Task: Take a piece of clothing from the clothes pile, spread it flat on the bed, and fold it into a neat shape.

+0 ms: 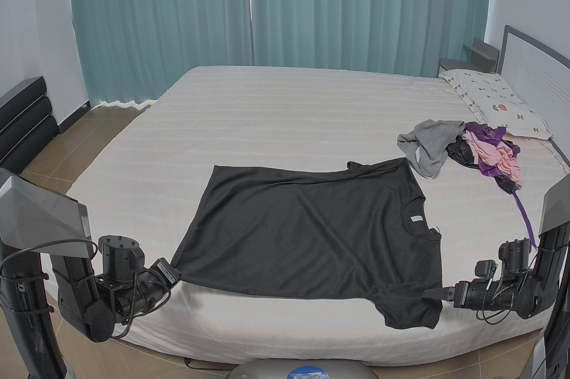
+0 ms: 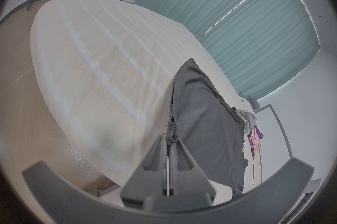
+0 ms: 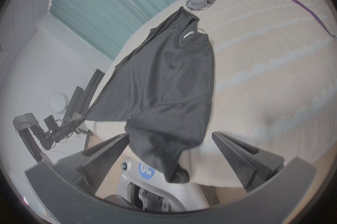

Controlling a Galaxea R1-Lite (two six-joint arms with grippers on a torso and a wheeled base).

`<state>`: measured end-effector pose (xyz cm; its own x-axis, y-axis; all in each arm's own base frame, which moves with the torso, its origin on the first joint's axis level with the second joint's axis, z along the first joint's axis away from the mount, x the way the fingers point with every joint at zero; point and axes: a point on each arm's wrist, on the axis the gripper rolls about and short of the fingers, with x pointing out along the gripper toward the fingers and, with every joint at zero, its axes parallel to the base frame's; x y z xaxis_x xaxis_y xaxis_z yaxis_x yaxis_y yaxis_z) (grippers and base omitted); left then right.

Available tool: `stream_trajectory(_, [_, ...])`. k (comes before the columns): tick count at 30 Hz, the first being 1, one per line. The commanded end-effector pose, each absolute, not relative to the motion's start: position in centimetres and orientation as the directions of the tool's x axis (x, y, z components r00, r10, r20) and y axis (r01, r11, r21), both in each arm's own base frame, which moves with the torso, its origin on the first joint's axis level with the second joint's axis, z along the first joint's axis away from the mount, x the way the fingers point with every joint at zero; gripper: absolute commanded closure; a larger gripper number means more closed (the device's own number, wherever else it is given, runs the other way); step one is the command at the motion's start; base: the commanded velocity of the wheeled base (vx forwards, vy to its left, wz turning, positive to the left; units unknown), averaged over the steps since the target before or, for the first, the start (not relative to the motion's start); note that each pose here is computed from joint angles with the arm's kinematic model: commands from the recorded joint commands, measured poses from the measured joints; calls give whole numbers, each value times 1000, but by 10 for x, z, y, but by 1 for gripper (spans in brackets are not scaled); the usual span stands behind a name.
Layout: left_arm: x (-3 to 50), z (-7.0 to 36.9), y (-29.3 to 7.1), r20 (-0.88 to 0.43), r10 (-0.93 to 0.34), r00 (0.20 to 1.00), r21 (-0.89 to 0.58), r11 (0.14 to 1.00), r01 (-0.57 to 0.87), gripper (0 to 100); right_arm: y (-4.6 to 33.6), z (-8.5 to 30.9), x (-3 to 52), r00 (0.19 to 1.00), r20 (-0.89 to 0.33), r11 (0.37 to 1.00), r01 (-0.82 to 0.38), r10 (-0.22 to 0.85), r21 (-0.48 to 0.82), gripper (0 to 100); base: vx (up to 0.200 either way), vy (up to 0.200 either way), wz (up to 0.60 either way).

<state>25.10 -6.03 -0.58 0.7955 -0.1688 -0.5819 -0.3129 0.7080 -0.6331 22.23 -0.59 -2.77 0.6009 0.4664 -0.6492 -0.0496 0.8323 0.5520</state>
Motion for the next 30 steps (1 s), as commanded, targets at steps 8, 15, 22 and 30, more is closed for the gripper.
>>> stream_trajectory(8, [251,-7,-60,-584,-169,794,-632,708,-315,100,3,-35,198,511,-695,838,-101,506,536,0,0,0,0])
stream_trajectory(15, [252,-7,-60,-583,-169,795,-633,708,-314,100,16,-45,203,508,-684,838,-165,524,519,100,0,0,0])
stream_trajectory(22, [252,-7,-61,-582,-169,795,-634,708,-313,100,15,-50,203,525,-712,872,-137,466,470,100,0,0,0])
stream_trajectory(30, [251,-5,-60,-582,-168,796,-633,708,-313,100,8,-35,199,539,-710,875,-119,454,470,100,0,0,0])
